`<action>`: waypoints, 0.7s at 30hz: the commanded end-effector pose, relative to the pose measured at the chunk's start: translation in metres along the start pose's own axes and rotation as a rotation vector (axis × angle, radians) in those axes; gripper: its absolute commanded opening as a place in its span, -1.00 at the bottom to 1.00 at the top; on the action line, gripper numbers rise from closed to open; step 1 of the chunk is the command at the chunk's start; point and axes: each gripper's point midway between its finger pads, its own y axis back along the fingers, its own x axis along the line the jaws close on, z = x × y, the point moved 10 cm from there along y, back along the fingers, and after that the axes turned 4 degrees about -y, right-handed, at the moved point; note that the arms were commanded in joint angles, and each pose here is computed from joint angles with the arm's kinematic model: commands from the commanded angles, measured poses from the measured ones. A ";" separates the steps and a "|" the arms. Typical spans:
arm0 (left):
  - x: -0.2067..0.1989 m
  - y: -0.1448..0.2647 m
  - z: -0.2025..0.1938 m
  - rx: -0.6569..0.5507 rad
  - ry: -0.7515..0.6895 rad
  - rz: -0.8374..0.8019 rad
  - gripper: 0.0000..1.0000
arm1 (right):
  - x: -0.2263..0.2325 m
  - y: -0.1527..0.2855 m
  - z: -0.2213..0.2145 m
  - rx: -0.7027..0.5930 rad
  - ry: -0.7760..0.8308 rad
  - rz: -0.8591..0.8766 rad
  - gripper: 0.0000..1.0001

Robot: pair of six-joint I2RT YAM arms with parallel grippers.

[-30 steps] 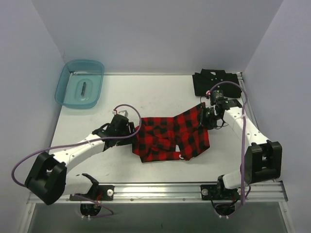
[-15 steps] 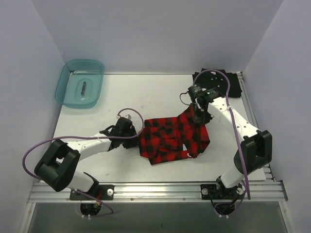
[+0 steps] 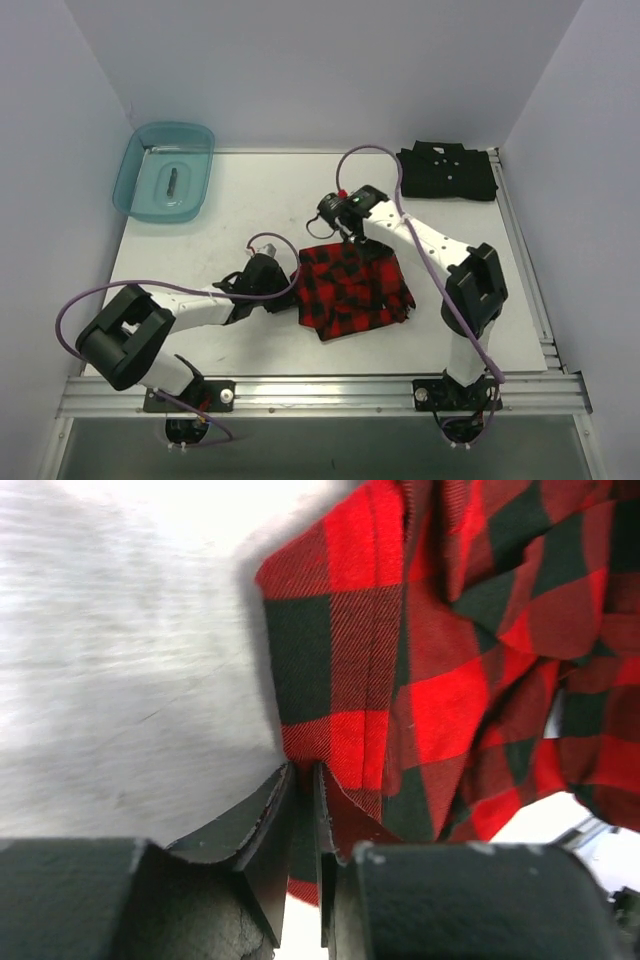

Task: Fold and stack the long sleeve shirts
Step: Fold the shirt

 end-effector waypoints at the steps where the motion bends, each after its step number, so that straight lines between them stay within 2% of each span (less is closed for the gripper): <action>1: -0.004 -0.008 -0.005 -0.014 0.029 -0.039 -0.55 | 0.013 0.007 -0.003 -0.017 0.038 -0.124 -0.95; 8: 0.007 -0.009 -0.017 -0.017 0.087 -0.006 -0.64 | 0.059 0.013 -0.004 -0.052 0.106 -0.132 -0.89; 16: 0.025 0.010 -0.022 -0.116 0.181 0.022 -0.65 | 0.098 0.008 -0.013 -0.065 0.170 -0.137 -0.84; 21: 0.030 0.016 -0.024 -0.140 0.206 0.025 -0.66 | 0.114 0.011 -0.017 -0.087 0.184 -0.082 -0.79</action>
